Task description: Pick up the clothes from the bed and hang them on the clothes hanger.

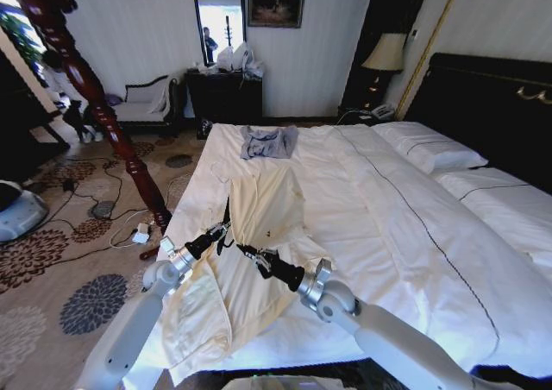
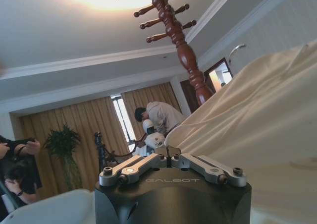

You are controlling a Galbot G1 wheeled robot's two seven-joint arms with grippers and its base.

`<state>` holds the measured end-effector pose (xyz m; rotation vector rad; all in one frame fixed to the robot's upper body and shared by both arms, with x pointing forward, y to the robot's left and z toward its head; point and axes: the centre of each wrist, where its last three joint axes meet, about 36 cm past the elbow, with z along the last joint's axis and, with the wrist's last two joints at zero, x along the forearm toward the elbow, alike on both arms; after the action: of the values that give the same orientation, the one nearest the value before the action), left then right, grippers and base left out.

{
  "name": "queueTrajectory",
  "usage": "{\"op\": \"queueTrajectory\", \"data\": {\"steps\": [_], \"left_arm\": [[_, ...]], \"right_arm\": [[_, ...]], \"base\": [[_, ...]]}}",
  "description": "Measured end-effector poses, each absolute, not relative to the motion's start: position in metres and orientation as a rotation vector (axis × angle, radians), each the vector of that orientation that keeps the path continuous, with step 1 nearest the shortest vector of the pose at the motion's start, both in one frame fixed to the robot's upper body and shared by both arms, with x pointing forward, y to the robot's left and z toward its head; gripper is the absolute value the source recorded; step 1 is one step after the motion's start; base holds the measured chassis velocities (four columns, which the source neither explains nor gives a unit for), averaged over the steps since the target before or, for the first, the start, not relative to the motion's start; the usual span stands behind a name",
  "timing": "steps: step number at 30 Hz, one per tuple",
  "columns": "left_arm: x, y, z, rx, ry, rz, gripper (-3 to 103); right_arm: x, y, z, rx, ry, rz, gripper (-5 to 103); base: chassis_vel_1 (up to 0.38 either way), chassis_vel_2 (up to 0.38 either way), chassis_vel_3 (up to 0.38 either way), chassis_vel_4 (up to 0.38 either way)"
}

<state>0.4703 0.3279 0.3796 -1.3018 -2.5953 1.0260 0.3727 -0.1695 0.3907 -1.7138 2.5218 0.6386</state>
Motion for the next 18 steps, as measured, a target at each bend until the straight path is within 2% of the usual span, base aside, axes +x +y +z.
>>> {"op": "queueTrajectory", "data": {"steps": [10, 13, 15, 17, 18], "left_arm": [[0.466, 0.327, 0.391, -1.33, -2.603, 1.02, 18], [0.46, 0.331, 0.39, -1.321, -2.606, 1.015, 18], [0.458, 0.332, 0.39, -1.32, -2.605, 1.011, 18], [0.451, 0.334, 0.391, -1.321, -2.606, 1.004, 18], [0.451, 0.334, 0.391, -1.321, -2.606, 1.004, 18]], "right_arm": [[0.359, -0.172, 0.368, -1.68, 2.591, 0.561, -2], [0.36, -0.173, 0.368, -1.642, 2.594, 0.544, 14], [0.36, -0.174, 0.368, -1.628, 2.586, 0.545, 14], [0.361, -0.176, 0.368, -1.577, 2.555, 0.577, 25], [0.361, -0.176, 0.368, -1.577, 2.555, 0.577, 25]], "base": [[0.0, 0.0, 0.0, 0.0], [0.0, 0.0, 0.0, 0.0], [0.0, 0.0, 0.0, 0.0], [0.0, 0.0, 0.0, 0.0], [0.0, 0.0, 0.0, 0.0]]}}
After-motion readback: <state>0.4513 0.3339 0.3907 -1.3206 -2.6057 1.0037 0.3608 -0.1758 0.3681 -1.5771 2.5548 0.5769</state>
